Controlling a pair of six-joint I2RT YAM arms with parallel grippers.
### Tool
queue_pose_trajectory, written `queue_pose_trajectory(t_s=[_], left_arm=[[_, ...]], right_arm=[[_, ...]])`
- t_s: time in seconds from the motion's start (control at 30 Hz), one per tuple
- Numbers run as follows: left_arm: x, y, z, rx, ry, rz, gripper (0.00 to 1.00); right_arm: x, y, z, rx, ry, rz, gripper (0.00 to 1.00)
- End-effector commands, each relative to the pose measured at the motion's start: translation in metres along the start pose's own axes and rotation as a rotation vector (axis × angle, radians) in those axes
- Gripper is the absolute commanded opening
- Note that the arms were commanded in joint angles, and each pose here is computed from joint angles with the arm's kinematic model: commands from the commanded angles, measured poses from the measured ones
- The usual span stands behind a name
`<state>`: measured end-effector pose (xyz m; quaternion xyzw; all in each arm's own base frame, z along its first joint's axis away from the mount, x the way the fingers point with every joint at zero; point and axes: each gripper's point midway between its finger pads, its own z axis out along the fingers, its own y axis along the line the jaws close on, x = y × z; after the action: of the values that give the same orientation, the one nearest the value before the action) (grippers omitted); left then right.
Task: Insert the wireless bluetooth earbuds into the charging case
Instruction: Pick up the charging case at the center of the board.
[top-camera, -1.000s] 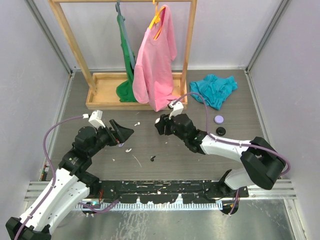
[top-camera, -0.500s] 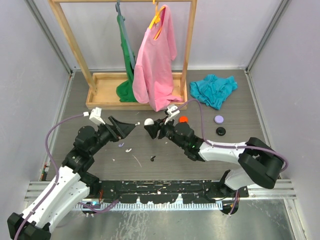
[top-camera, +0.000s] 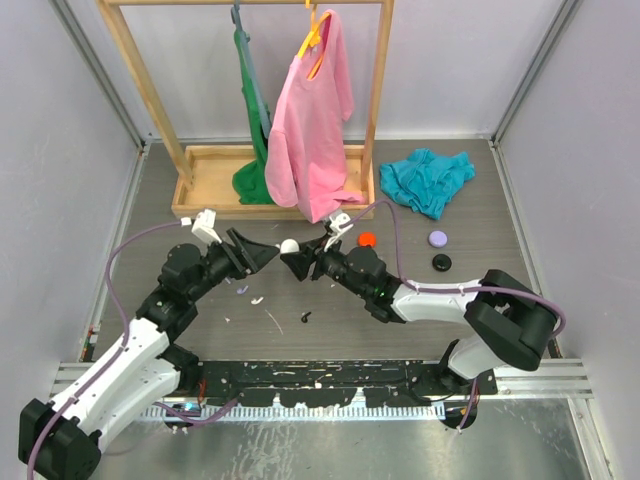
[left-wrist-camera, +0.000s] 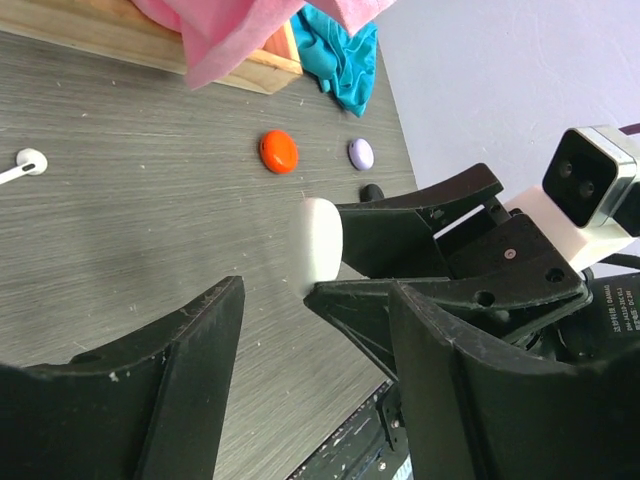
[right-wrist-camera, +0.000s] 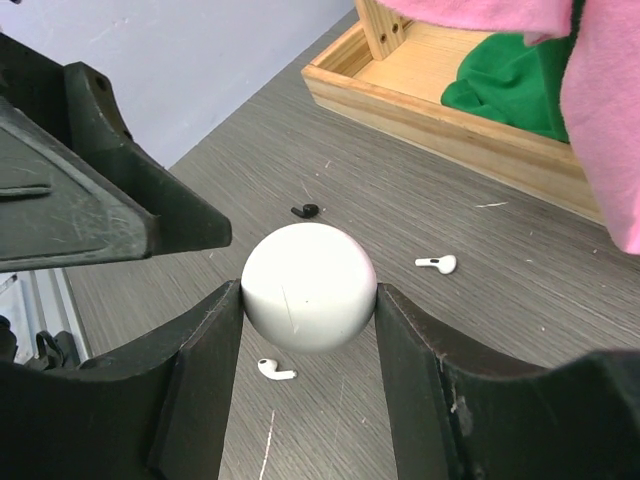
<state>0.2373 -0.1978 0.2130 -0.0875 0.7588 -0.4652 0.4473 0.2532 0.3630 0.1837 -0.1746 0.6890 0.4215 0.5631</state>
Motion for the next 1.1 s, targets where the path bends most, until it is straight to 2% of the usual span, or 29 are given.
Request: queue_pose_trajectory(t_s=[0.0,0.33,0.6,0.87,1.07], left_arm=[[-0.012,-0.027,0.005,0.101,-0.034,0.018,0.59],[-0.001,-0.031,0.013,0.115,0.009,0.03,0.57],[0.005,-0.031,0.02,0.112,0.031,0.043,0.5],[0.008,-0.031,0.02,0.111,0.039,0.057,0.37],[0.01,-0.029,0.019,0.103,0.052,0.085,0.22]], right_arm=[[-0.019,0.018,0.003,-0.074,-0.081,-0.006,0.56],[-0.023,0.026,0.002,-0.112,-0.098,0.0,0.56],[-0.028,0.032,-0.001,-0.148,-0.118,-0.003,0.56],[-0.03,0.032,0.0,-0.149,-0.129,-0.003,0.56],[-0.033,0.035,-0.001,-0.16,-0.136,-0.009,0.58]])
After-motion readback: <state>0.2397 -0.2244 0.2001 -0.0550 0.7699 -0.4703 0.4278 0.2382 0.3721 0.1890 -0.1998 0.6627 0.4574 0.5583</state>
